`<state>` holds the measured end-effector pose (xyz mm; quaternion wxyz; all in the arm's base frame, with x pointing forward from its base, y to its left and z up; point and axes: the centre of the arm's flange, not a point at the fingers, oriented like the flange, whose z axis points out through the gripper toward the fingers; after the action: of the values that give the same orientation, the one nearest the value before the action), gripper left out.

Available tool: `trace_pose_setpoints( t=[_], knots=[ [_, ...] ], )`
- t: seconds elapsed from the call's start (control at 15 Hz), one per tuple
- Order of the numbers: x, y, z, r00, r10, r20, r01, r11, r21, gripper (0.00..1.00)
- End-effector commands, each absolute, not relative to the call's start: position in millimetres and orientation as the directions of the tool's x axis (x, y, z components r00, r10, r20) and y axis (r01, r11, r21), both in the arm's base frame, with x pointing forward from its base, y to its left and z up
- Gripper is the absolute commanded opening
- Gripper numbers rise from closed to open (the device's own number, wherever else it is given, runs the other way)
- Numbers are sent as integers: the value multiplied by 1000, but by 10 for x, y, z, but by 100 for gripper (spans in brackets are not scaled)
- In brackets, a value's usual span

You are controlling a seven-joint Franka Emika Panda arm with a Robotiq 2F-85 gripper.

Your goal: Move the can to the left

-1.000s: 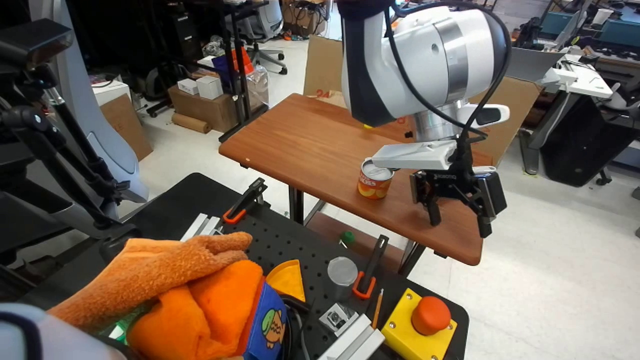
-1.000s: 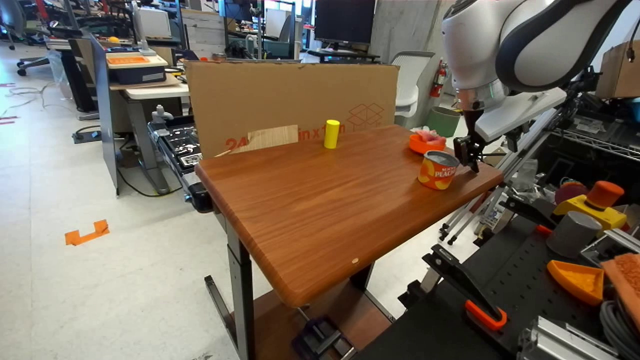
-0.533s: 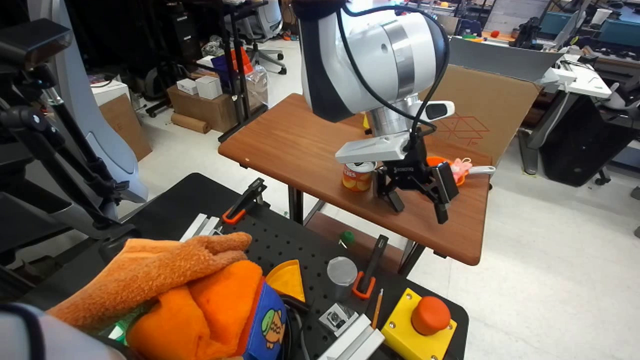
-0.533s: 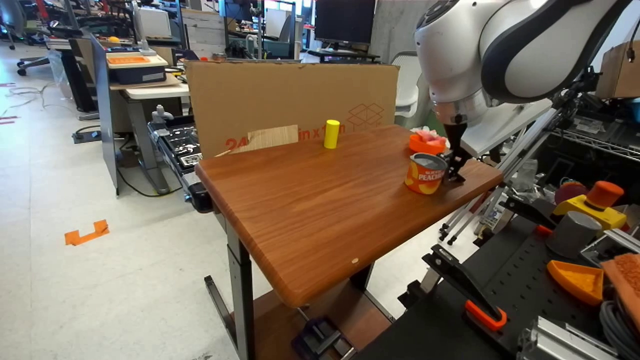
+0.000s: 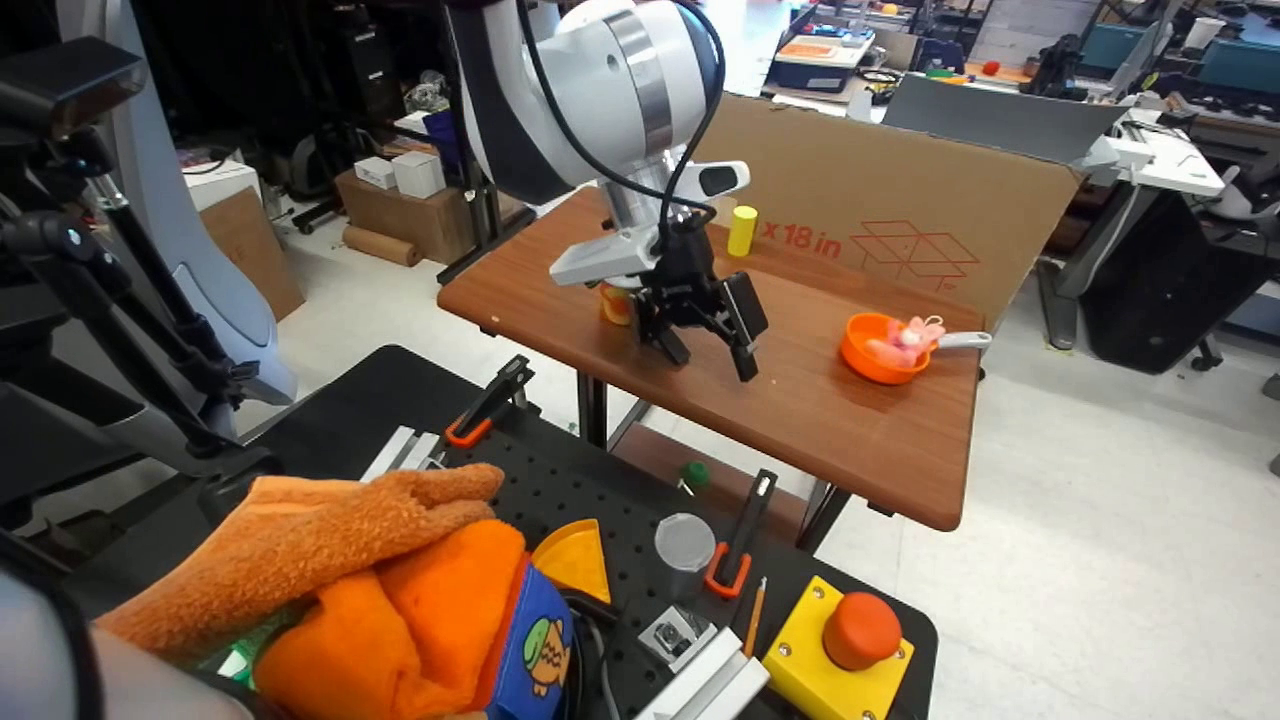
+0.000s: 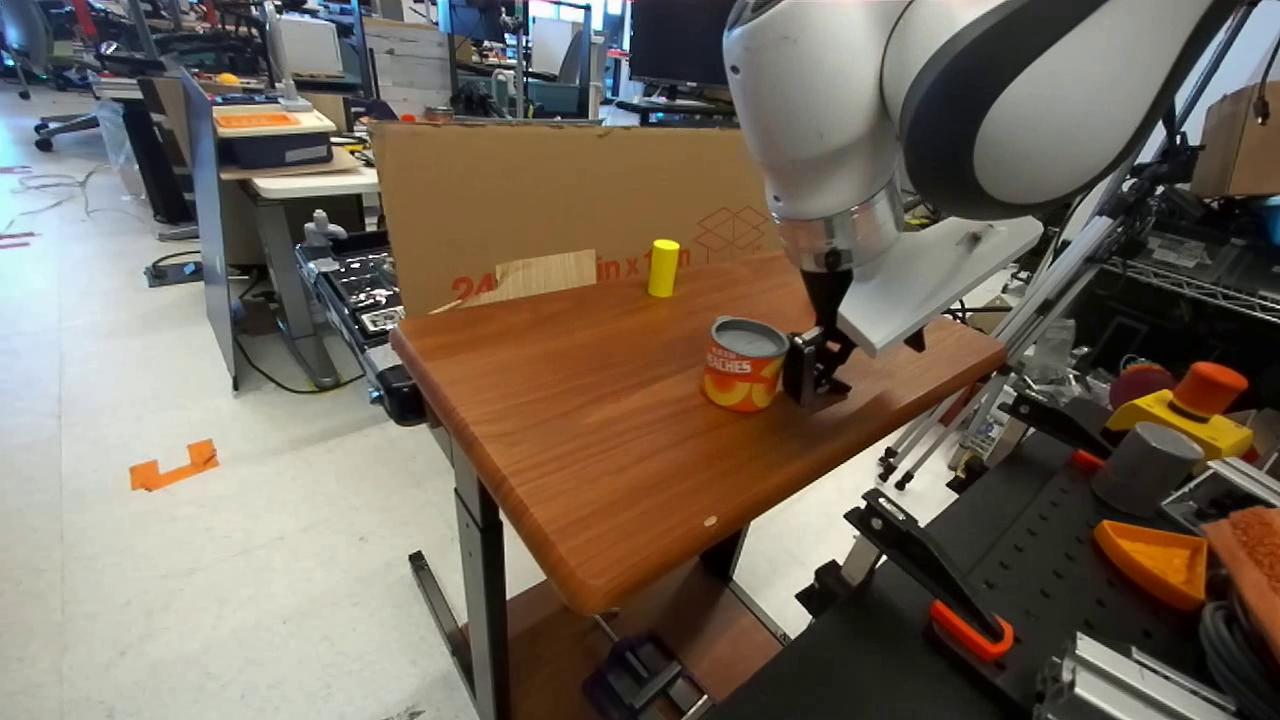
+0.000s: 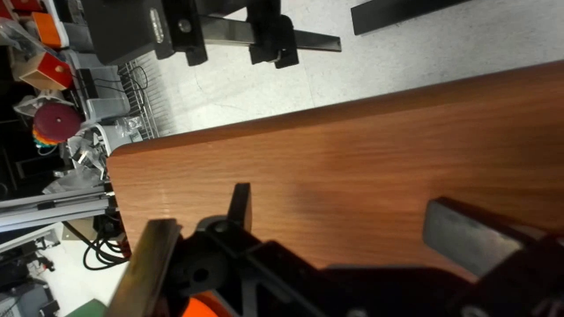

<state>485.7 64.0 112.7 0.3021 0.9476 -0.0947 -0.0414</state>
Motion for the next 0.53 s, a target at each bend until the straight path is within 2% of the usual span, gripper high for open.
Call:
trace_pose_setpoints(
  t=[0.0, 0.27, 0.47],
  knots=[
    [4768, 908, 1090, 989, -149, 18, -132, -806, 577, 100],
    [4645, 749, 1276, 996, -79, 36, -85, -800, 593, 100],
    [4307, 388, 1702, 998, -32, 47, -52, -843, 535, 100]
  ],
)
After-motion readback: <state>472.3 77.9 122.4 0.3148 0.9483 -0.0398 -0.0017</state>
